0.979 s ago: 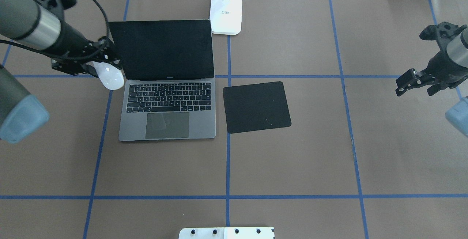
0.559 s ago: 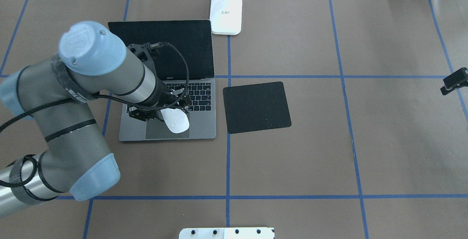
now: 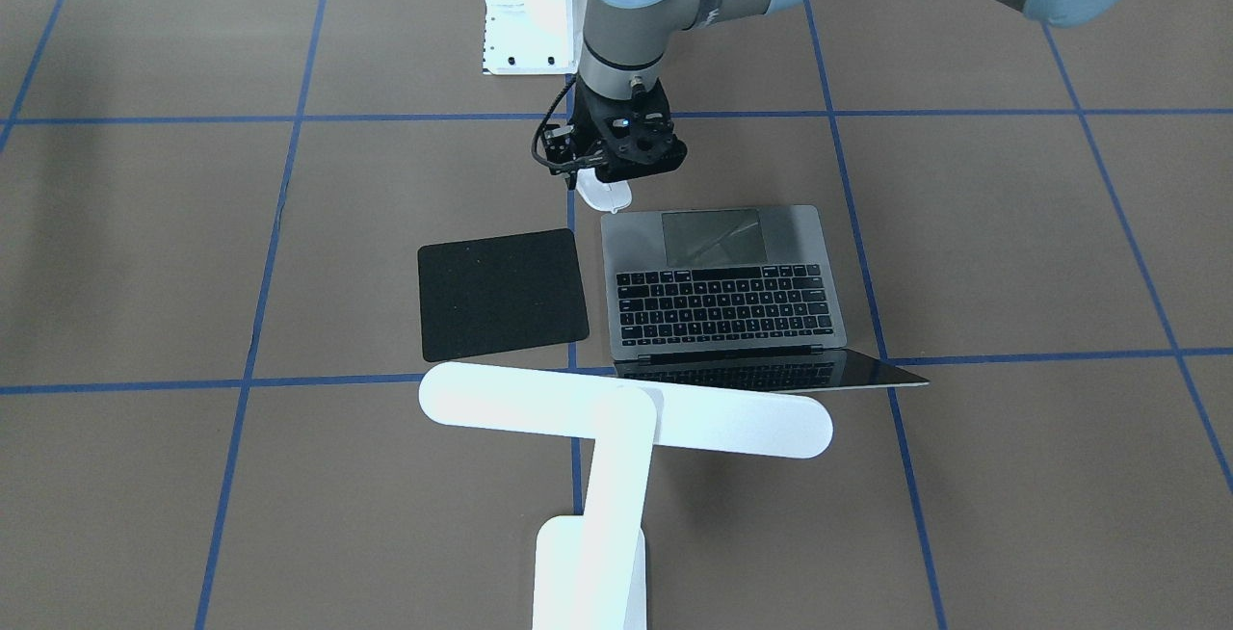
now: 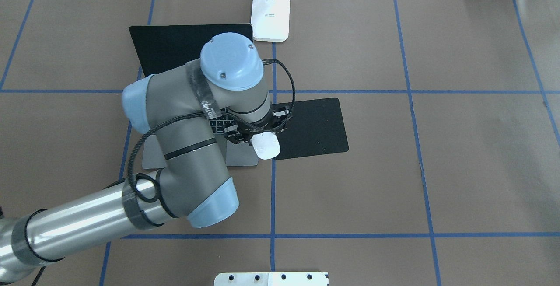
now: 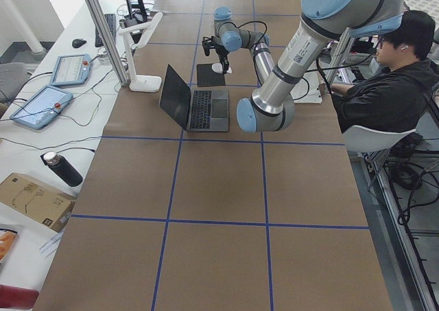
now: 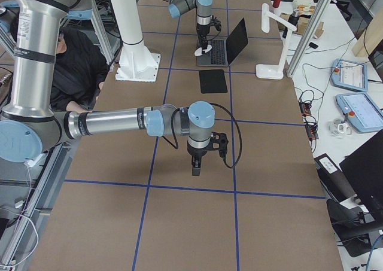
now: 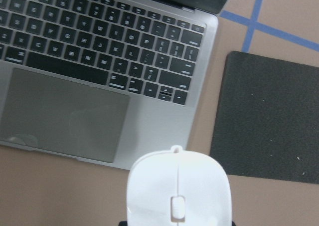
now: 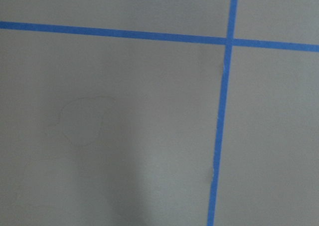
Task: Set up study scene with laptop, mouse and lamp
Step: 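Move the white mouse with the left gripper onto the black pad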
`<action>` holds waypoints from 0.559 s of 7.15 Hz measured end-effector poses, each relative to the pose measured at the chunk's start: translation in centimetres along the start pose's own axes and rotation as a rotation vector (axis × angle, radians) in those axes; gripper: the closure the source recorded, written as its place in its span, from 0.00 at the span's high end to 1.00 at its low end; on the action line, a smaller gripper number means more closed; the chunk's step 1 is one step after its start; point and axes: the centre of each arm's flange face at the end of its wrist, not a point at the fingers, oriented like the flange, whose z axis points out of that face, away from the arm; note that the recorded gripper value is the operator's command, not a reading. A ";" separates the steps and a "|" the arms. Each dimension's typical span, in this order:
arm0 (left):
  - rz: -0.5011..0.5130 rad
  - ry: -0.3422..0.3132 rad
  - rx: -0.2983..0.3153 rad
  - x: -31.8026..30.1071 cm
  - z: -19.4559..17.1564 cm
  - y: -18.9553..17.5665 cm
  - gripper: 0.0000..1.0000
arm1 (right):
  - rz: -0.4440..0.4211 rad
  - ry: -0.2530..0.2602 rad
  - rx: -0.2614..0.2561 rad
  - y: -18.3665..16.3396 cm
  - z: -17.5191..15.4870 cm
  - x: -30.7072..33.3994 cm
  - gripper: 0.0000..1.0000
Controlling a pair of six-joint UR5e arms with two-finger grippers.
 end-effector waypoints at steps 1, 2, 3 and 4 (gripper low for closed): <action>0.025 -0.027 -0.003 2.2 1.3 -0.6 0.49 | 0.016 0.001 0.002 0.8 -0.1 1.1 0.99; 0.060 -0.048 -0.007 3.3 2.5 -1.1 0.49 | 0.024 0.001 0.004 1.2 -0.2 1.7 0.99; 0.087 -0.060 -0.013 4.1 3.6 -1.5 0.49 | 0.029 0.001 0.007 1.4 -0.3 2.1 0.99; 0.102 -0.063 -0.019 5.3 4.7 -1.6 0.49 | 0.033 0.001 0.010 1.5 -0.4 2.3 0.99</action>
